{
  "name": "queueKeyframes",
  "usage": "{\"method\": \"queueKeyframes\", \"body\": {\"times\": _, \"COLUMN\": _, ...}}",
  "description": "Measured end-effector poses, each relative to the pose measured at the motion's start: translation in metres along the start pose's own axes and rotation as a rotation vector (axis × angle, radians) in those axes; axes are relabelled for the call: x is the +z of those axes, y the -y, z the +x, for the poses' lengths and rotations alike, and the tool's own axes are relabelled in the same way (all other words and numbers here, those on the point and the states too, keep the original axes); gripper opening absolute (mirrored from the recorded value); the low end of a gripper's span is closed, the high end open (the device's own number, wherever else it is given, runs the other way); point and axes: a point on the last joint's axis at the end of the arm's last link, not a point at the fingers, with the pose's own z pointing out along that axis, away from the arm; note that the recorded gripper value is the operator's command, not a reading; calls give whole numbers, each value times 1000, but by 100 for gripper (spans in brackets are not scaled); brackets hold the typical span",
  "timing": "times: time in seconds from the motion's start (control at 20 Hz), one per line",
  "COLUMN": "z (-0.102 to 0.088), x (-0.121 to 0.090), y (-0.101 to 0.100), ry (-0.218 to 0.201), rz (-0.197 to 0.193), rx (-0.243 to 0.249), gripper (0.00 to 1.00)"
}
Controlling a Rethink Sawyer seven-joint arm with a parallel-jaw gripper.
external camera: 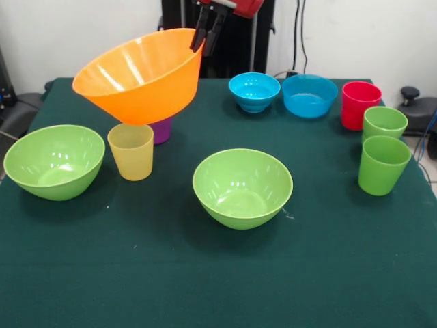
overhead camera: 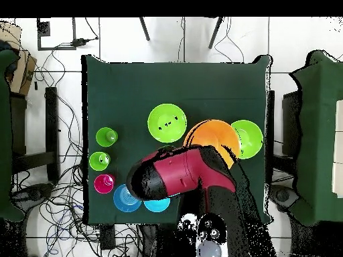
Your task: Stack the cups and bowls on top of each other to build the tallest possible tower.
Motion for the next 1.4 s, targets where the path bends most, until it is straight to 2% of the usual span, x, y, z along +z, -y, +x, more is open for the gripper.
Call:
{"method": "queueKeyframes", "body": {"times": 0.15, "z": 3, "x": 0, "y": -4, "ry": 8, "rz": 51, "rx": -20, "gripper": 0}}
{"method": "queueKeyframes", "body": {"times": 0.25, "z": 6, "x": -5, "y": -14, "ry": 28, "rz": 104, "rx": -40, "gripper": 0}}
{"method": "queueKeyframes", "body": {"times": 0.3, "z": 7, "x": -7, "y": -17, "ry": 34, "rz": 115, "rx": -41, "gripper": 0}}
{"method": "queueKeyframes", "body": {"times": 0.35, "z": 7, "x": -11, "y": -25, "ry": 46, "rz": 132, "rx": -34, "gripper": 0}}
{"method": "queueKeyframes", "body": {"times": 0.65, "z": 10, "x": -28, "y": -55, "ry": 91, "rz": 168, "rx": 33, "gripper": 0}}
{"method": "queueKeyframes", "body": {"times": 0.8, "z": 9, "x": -31, "y": -64, "ry": 98, "rz": 168, "rx": 68, "gripper": 0}}
{"method": "queueKeyframes", "body": {"times": 0.95, "z": 7, "x": -28, "y": -65, "ry": 85, "rz": 155, "rx": 102, "gripper": 0}}
{"method": "queueKeyframes", "body": {"times": 1.2, "z": -4, "x": -5, "y": -49, "ry": 17, "rz": 105, "rx": 240, "gripper": 0}}
{"method": "queueKeyframes", "body": {"times": 1.4, "z": -8, "x": 16, "y": -35, "ry": -22, "rz": 92, "rx": 298, "gripper": 0}}
